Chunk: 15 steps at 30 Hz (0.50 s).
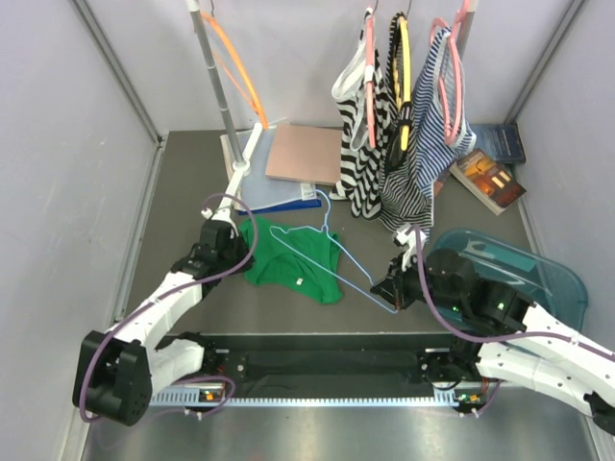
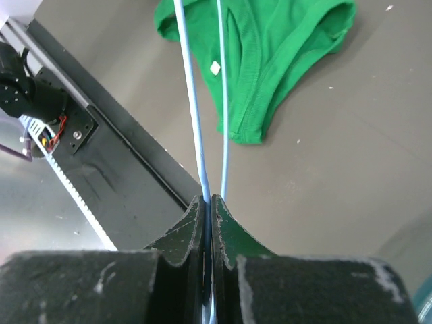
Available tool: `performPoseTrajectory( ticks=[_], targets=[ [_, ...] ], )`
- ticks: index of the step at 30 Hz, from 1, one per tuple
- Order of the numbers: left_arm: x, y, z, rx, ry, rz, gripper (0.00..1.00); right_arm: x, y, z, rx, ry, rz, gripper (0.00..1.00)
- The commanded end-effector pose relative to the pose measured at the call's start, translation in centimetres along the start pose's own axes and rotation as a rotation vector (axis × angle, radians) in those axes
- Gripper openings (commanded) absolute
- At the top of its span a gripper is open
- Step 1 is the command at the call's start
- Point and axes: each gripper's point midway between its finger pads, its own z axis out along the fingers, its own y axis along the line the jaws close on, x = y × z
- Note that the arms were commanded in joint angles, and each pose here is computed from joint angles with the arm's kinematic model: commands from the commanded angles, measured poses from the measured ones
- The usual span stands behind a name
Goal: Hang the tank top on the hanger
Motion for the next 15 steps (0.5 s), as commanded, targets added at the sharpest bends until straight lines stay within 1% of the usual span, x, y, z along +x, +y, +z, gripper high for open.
performPoseTrajectory(
  ticks=[1,3,4,7,10,12,15],
  targets=[
    [-0.1,1.7,0.3,-0.099,-0.002,-0.009,0.39,-2.1,1.7,0.4,-0.076,-0.063,-0.008,0.00],
    [0.0,1.5,0.5,-0.088,0.006,-0.009,0.51,-2.1,1.7,0.6,-0.075,-0.057,-0.014,0.00],
    [0.2,1.5,0.5,-0.084,0.008,-0.010,0.65,-2.0,1.7,0.7,-0.075,-0.053,-0.015,0.00],
    [0.5,1.1,0.6,-0.054,0.009,-0.007,0.74,-1.9,1.6,0.8,-0.074,-0.051,-0.016,0.00],
    [1.1,1.1,1.0,-0.047,0.020,-0.009,0.74,-1.9,1.7,1.0,-0.079,-0.051,-0.014,0.00],
    [1.3,1.2,1.2,-0.048,0.030,-0.009,0.72,-1.9,1.8,1.0,-0.082,-0.050,-0.014,0.00],
    [1.7,0.3,1.5,0.010,0.045,-0.015,0.67,-1.9,1.9,1.2,-0.088,-0.046,-0.014,0.00]
  ],
)
